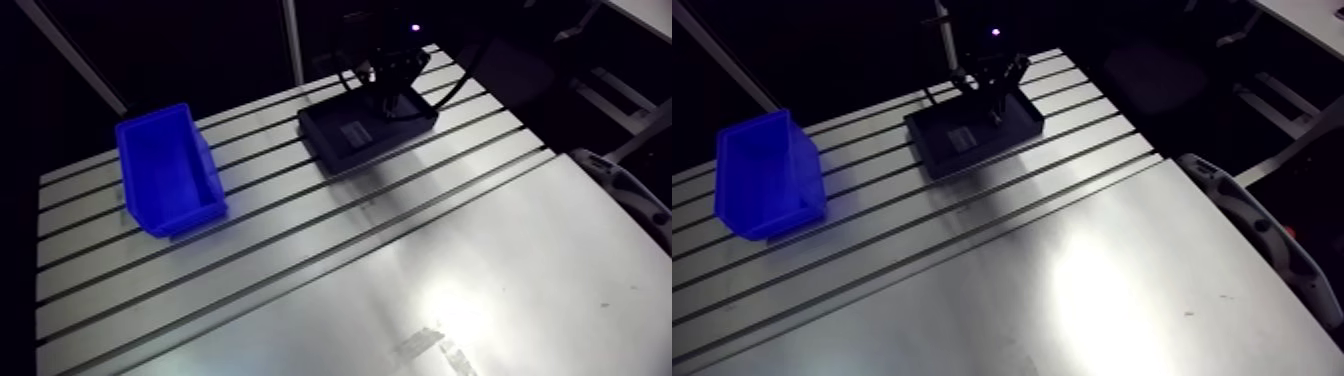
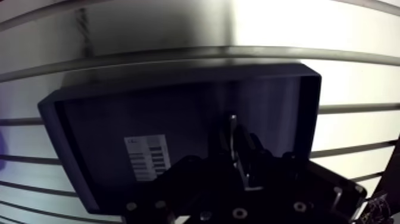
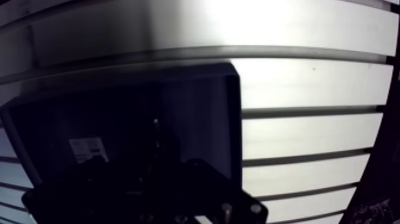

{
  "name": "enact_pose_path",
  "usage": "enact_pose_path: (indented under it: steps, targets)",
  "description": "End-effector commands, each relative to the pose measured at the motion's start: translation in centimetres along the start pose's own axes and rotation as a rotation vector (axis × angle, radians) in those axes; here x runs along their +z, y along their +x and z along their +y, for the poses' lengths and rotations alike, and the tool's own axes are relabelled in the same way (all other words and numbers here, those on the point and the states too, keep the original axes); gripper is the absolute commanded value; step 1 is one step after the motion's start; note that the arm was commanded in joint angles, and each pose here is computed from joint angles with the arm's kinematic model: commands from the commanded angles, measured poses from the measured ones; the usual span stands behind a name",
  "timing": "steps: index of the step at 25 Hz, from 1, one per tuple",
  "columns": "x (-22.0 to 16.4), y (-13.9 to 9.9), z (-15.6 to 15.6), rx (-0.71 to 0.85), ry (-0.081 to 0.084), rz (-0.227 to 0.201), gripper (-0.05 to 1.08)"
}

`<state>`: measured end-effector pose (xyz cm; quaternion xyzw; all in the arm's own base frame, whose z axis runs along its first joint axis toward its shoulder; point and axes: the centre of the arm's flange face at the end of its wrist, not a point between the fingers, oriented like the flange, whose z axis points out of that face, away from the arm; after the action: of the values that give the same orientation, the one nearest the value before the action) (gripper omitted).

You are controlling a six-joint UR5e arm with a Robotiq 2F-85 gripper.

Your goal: Pick up the M10 bolt from the tray and put it into the blue bin.

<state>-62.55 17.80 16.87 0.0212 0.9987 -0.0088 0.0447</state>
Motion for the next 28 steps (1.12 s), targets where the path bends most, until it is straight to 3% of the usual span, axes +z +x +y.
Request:
enact_pose_path:
  steps: [1, 15, 28]
  targets:
    - [-0.05, 0.04, 0.04, 0.000, -0.001, 0.001, 0.79]
    - [0.32, 0.09, 0.06, -0.001, 0.001, -0.003, 0.84]
    - [-0.35, 0.12, 0.10, -0.019, -0.010, 0.017, 1.02]
